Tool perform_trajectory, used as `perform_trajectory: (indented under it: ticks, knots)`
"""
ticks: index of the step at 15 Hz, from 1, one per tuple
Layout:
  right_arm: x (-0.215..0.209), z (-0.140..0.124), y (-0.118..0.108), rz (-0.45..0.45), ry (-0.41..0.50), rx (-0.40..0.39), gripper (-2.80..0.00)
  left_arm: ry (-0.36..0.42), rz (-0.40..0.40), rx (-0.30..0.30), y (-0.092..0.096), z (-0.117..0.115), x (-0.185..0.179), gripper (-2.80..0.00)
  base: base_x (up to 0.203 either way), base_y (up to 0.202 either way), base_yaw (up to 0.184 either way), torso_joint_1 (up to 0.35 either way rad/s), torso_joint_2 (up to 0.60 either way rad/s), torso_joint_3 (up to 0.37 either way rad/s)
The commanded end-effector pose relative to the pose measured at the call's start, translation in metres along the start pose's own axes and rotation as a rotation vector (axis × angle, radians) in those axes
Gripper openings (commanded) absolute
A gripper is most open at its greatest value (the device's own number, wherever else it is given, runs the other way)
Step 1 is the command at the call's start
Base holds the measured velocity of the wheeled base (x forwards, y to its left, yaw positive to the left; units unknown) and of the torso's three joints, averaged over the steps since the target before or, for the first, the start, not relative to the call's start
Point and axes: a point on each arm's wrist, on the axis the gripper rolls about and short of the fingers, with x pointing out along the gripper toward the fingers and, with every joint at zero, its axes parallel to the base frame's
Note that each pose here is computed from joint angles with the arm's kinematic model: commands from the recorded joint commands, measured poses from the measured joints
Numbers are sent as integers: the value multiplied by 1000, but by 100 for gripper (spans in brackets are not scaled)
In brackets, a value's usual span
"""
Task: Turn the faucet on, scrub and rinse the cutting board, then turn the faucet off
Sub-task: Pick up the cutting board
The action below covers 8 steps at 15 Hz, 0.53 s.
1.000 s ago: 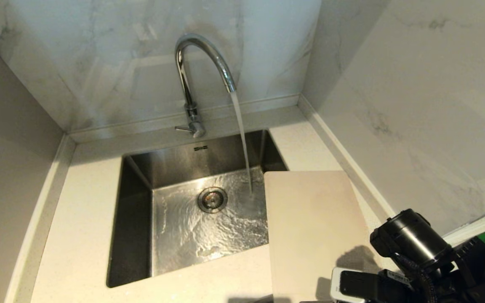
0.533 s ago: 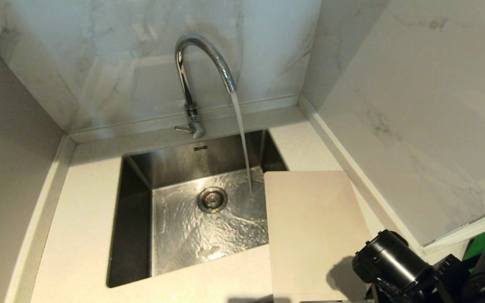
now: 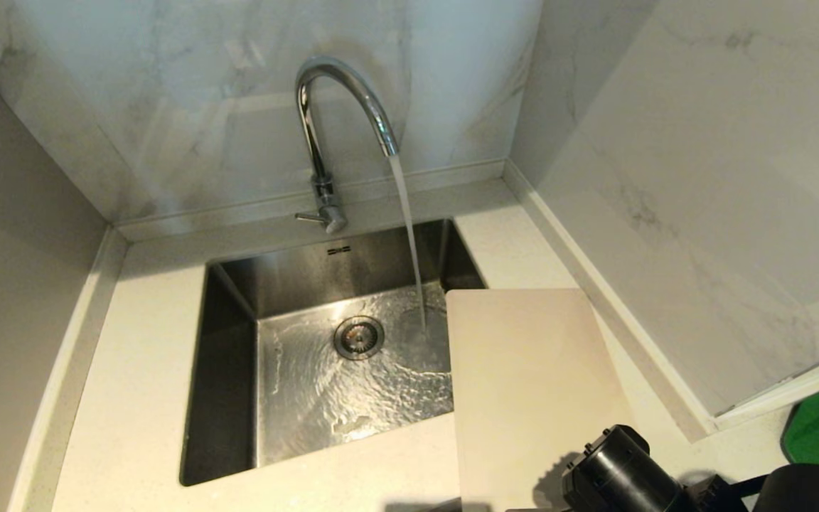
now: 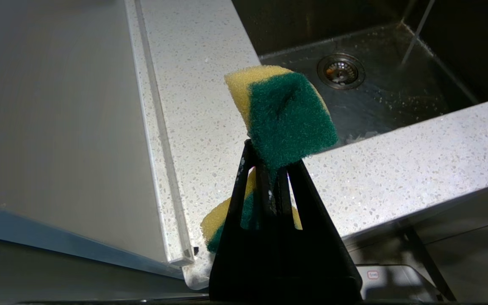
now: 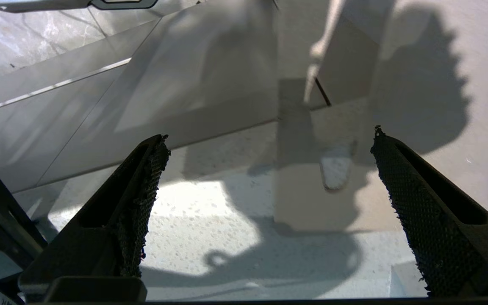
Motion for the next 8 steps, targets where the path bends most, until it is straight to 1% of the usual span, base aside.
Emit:
perform_trajectory:
  ticks: [1,8]
  knots:
    - [9,1,6,35,25,-30,0,2,-1,0,0,0,0,-280,0,0,0,0,0,0]
    - [17,3,6,64,49,-40,0,0,-1,-3,0,0,0,-280,0,0,0,0,0,0]
